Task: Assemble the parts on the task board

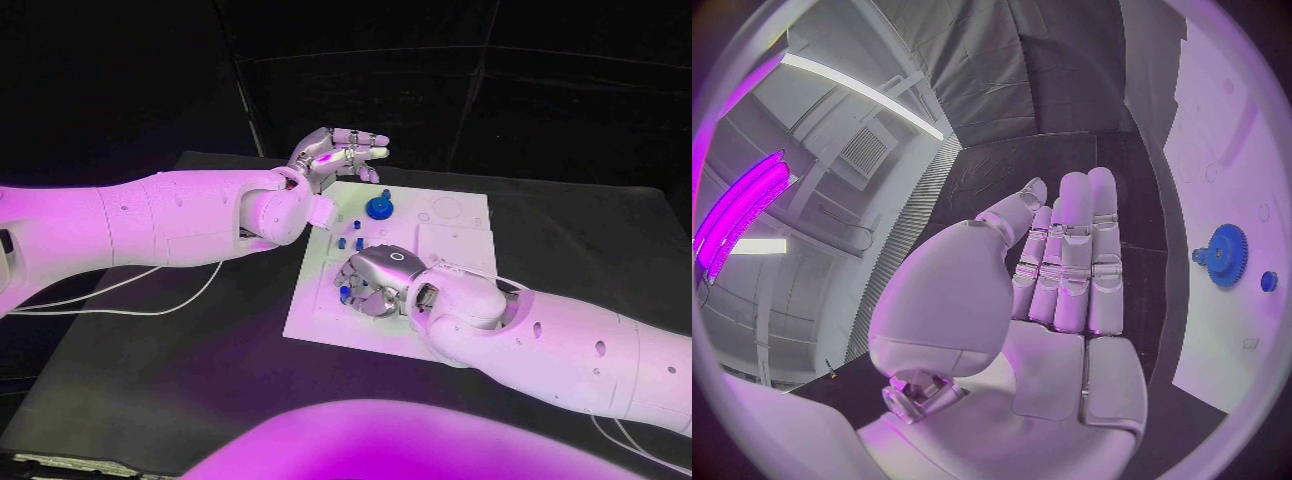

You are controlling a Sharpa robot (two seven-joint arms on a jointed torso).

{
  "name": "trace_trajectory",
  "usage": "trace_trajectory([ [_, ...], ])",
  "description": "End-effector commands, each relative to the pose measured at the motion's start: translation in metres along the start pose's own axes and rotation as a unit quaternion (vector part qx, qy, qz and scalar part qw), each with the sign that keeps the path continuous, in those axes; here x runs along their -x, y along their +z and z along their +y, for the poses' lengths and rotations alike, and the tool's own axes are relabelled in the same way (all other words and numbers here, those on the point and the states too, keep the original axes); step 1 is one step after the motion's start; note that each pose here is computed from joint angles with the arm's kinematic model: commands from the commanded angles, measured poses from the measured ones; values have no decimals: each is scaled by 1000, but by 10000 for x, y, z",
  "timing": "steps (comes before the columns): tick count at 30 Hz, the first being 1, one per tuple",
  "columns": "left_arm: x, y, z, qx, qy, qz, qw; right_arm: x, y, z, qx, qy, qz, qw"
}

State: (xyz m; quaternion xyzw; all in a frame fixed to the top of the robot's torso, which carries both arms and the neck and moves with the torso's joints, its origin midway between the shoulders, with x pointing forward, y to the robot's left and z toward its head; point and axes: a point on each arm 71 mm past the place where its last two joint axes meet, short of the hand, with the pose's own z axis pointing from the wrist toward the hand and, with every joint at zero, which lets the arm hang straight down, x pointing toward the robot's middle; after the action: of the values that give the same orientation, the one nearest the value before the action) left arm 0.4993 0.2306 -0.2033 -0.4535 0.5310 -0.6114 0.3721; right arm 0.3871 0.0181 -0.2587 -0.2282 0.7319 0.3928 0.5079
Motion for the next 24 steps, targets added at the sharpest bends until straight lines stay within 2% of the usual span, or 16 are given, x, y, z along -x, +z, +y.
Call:
trace_trajectory([
  [1,-12,5,-18,-5,-4,6,1000,40,-19,31,8,0,-24,1000],
  [19,-2,3,-18,-4,-4,5,1000,48,-115,-18,-1,-3,-25,1000],
  [24,6,0,-19,-4,-4,4,1000,73,-210,-35,-4,3,-35,999],
])
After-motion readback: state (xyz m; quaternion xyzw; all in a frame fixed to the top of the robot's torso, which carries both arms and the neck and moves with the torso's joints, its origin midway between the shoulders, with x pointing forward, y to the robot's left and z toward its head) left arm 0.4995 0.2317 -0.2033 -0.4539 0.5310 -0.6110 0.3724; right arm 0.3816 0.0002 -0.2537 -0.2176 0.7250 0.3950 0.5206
